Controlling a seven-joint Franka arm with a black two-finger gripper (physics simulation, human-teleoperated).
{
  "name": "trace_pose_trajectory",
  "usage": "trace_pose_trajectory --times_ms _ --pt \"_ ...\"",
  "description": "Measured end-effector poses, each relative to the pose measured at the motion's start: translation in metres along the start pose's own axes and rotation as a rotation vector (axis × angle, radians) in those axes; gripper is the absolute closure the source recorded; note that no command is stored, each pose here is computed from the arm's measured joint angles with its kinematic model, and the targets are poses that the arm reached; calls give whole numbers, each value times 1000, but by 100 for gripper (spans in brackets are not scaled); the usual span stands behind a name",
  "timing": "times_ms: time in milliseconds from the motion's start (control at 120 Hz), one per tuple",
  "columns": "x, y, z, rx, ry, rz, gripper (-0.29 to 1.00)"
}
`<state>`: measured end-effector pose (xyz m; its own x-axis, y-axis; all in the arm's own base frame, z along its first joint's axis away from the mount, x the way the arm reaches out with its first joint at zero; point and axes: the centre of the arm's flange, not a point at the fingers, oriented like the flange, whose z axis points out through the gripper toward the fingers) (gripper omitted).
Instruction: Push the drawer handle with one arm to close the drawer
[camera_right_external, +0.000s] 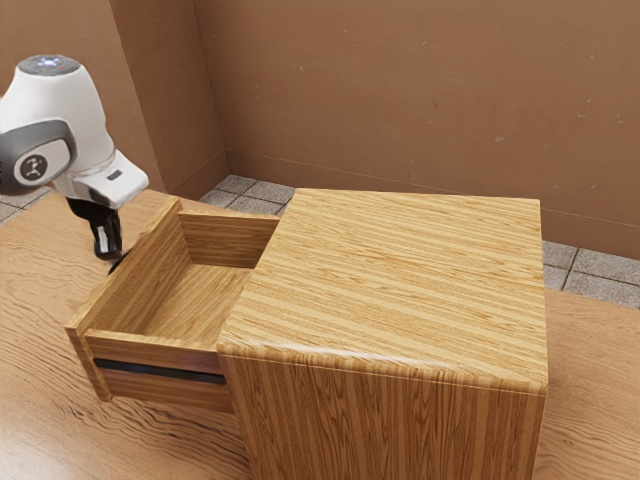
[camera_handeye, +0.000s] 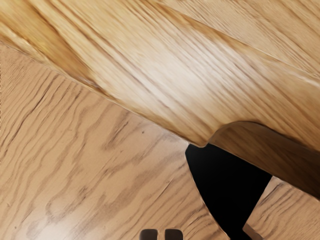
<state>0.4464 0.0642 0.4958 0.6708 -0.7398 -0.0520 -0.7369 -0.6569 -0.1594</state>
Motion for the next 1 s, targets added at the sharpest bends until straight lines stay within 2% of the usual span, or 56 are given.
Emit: trace_pose_trajectory --times_ms 1000 --pt "53 43 -12 28 168 218 79"
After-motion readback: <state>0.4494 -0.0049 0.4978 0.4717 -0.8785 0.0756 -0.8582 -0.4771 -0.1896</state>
